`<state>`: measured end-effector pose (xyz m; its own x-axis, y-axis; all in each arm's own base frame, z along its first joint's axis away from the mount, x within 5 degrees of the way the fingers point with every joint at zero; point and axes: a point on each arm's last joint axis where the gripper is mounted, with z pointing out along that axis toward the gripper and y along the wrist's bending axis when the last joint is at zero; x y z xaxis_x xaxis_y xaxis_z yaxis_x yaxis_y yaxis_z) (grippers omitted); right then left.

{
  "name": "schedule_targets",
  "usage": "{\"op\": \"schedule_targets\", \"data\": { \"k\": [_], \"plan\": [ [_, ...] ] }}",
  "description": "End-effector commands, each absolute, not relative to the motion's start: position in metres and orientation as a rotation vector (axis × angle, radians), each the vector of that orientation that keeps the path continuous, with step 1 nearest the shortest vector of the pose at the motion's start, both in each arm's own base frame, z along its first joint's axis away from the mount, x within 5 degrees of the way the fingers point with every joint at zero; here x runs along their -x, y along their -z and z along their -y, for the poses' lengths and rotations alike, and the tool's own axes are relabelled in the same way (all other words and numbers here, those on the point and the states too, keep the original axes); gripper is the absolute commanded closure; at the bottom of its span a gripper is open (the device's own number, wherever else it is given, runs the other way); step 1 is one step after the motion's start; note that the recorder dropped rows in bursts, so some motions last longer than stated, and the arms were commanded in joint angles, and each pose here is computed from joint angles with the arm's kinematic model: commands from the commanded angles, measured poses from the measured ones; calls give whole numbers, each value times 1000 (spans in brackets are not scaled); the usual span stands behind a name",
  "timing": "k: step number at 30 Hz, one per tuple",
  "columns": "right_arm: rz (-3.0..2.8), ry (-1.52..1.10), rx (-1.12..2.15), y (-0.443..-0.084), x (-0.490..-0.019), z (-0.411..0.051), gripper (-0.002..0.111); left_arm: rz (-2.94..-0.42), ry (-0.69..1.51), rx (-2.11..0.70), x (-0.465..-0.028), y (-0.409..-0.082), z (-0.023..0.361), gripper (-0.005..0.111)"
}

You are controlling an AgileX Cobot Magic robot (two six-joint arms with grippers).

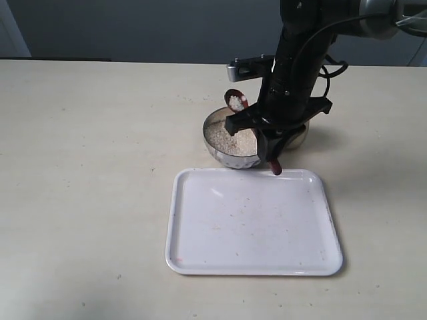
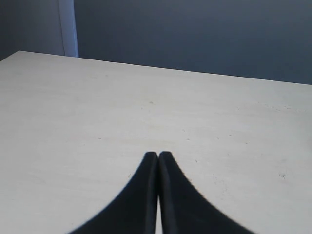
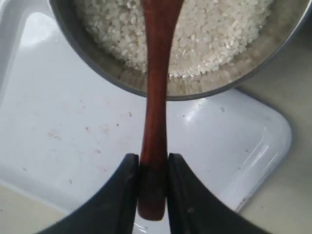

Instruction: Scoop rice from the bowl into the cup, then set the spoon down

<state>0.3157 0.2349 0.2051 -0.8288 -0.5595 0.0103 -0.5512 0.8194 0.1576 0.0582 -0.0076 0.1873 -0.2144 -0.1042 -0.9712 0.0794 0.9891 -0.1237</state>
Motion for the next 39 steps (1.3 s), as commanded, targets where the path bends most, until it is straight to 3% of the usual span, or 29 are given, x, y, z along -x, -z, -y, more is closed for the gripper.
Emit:
{"op": "schedule_targets", "data": {
  "k": [1, 13, 28, 39],
  "plan": [
    [2967, 232, -847, -210, -316, -233, 109, -1762, 172, 24, -58, -190, 7, 106],
    [2986, 230, -767, -210, -318, -230, 109, -1762, 172, 24, -58, -190, 7, 106],
    [3053, 208, -618, -216, -341, -190, 109, -1762, 172, 24, -58, -190, 7, 106],
    [3007, 141, -620, -202, -334, -184, 109, -1762, 172, 24, -58, -190, 7, 106]
  ]
}}
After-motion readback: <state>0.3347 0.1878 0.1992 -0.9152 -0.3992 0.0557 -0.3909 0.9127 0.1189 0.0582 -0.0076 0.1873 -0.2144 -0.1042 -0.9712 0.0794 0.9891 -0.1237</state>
